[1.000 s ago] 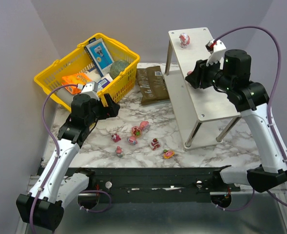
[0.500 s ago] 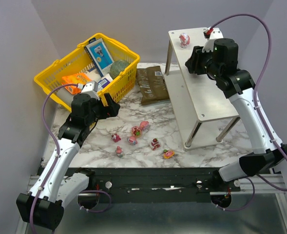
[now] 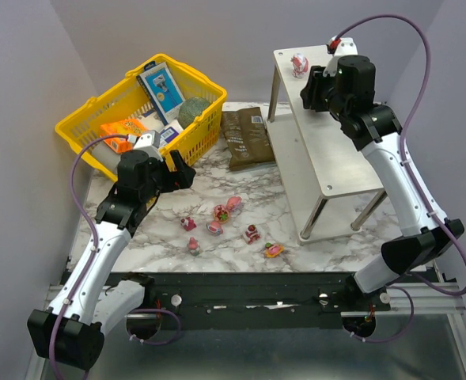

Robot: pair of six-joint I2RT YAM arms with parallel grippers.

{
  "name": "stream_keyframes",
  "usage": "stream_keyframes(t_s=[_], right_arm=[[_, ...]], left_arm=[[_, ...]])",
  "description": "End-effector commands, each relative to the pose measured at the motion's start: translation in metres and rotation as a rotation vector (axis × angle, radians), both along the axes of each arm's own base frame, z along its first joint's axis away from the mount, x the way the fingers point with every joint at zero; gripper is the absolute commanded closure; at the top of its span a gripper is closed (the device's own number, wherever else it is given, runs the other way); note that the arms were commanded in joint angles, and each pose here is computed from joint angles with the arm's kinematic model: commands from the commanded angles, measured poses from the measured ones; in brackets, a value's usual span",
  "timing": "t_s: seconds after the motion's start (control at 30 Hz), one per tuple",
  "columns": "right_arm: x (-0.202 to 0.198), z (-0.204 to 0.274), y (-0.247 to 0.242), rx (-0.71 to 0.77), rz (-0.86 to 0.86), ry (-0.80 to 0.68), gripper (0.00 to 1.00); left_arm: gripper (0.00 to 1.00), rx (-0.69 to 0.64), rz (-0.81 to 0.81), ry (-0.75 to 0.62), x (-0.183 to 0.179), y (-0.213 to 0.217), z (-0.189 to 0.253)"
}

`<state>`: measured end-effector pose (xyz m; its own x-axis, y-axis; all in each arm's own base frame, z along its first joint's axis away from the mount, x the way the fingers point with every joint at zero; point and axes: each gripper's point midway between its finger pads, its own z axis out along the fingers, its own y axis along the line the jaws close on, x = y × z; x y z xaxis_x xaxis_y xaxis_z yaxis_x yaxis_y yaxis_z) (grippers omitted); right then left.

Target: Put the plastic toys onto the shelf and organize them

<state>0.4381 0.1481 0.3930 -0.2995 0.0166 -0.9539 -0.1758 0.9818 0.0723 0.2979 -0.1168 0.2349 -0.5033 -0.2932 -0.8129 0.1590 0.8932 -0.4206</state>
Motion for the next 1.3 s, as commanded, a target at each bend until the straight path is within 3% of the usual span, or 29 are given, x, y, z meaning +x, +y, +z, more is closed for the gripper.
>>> stream_keyframes(t_s=[0.0,0.63,0.73,0.97,1.27], right_arm=[[0.007,0.014,-0.001,-0.013,-0.03,-0.055,0.72],[0.019,0.005,0.014,0.023,-0.03,-0.024,0.63],[0.018,0.004,0.011,0.021,-0.048,-0.021,0.57],[0.016,0.018,0.006,0.017,-0.061,-0.058,0.34],[0.006,0.046,0.006,0.053,-0.042,-0.128,0.15]], left_arm=[[0.01,0.004,-0.003,-0.047,0.004,-0.001,0.018],[0.01,0.011,0.003,-0.043,0.003,0.001,0.016],[0.01,0.012,0.008,-0.04,0.002,0.002,0.015],[0.01,0.013,0.009,-0.04,0.003,0.002,0.016],[0.01,0.015,0.011,-0.046,0.002,0.003,0.018]])
